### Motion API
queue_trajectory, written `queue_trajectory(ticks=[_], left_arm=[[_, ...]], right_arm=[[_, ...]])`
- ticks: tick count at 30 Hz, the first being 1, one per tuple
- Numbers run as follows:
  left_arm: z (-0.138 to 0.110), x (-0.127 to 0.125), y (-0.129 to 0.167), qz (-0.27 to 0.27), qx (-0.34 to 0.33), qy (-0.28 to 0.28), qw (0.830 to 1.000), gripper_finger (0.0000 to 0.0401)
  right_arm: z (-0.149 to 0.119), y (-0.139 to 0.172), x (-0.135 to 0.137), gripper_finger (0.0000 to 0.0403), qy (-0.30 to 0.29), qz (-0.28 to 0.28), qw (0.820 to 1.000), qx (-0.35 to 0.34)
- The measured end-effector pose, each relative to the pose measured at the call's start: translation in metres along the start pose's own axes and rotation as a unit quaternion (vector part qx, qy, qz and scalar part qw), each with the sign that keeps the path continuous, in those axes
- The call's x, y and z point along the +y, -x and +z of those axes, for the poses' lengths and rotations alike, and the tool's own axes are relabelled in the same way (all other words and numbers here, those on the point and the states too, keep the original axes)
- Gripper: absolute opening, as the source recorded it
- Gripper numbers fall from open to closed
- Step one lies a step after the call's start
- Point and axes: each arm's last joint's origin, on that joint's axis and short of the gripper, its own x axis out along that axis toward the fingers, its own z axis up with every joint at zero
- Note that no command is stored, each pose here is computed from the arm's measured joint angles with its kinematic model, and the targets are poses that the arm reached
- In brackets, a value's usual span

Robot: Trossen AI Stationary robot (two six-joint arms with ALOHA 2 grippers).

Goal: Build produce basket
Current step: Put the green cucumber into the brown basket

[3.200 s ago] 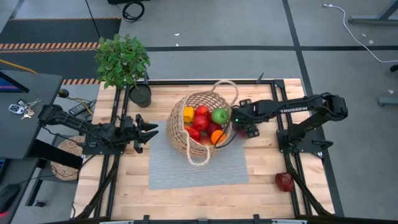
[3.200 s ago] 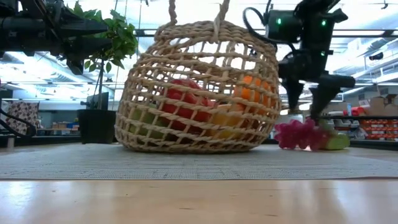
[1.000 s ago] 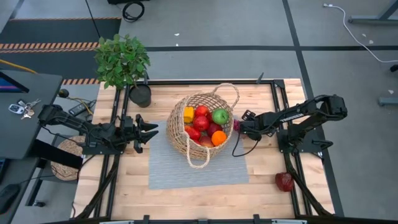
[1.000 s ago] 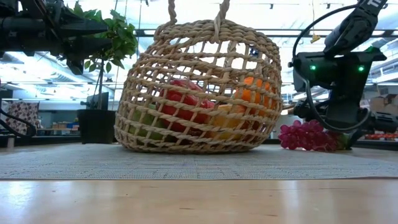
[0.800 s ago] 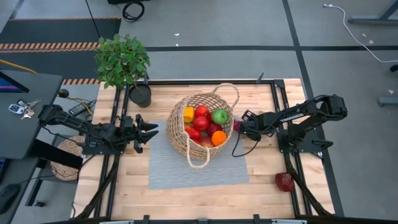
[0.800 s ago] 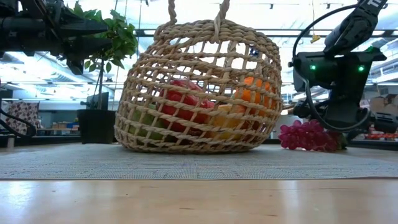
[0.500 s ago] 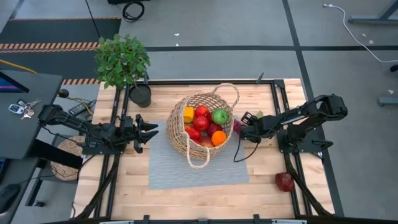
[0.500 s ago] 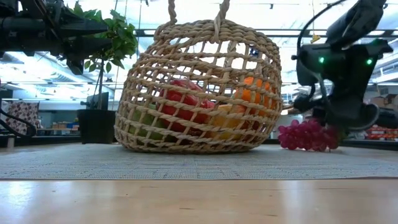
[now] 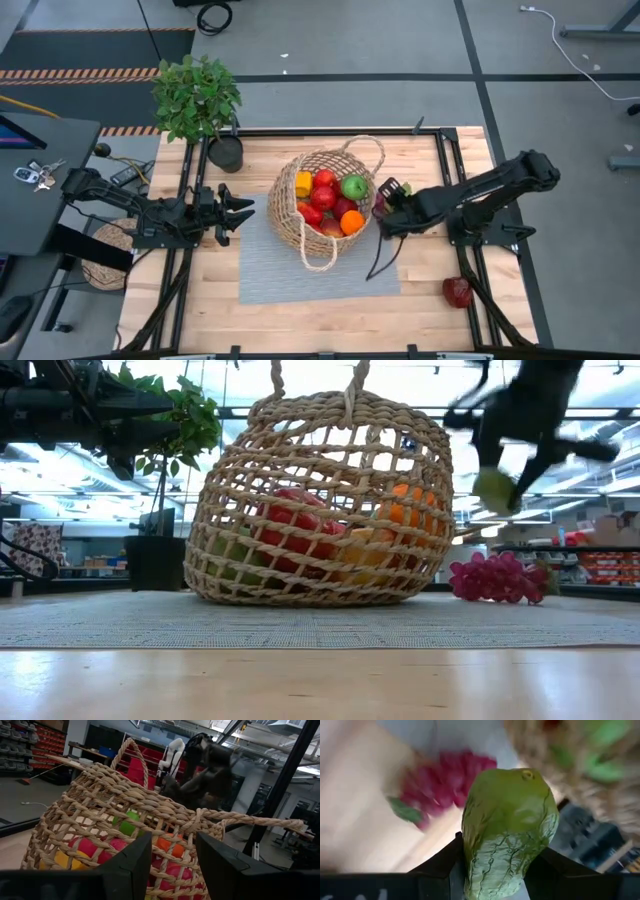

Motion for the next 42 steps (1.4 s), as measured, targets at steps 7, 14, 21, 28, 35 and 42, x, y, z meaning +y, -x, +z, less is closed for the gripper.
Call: queue_trajectory(ticks=[7,14,21,28,35,42], left_arm=[[0.000,0.000,0.000,0.000,0.000,0.000,1.000,0.0160],[0.000,0.000,0.000,0.000,0.000,0.000,1.000,0.0160],[0.000,0.000,0.000,0.000,0.000,0.000,1.000,0.0160],[0.000,0.000,0.000,0.000,0.000,0.000,1.000,0.0160],[0.000,0.000,0.000,0.000,0.000,0.000,1.000,0.0160],[0.000,0.000,0.000,0.000,0.000,0.000,1.000,0.0160]], right_arm=[[0.017,0.065,-0.004,0.0164,-0.054,0.027,0.989,-0.133],[0.020,0.122,-0.029,0.0164,-0.168,-0.002,0.951,-0.261],[0.021,0.157,-0.063,0.0164,-0.317,-0.041,0.868,-0.380],[0.023,0.168,-0.096,0.0164,-0.387,-0.095,0.789,-0.467],[0.013,0.154,-0.115,0.0164,-0.406,-0.109,0.790,-0.446],[0.009,0.130,-0.125,0.0164,-0.394,-0.089,0.805,-0.435]])
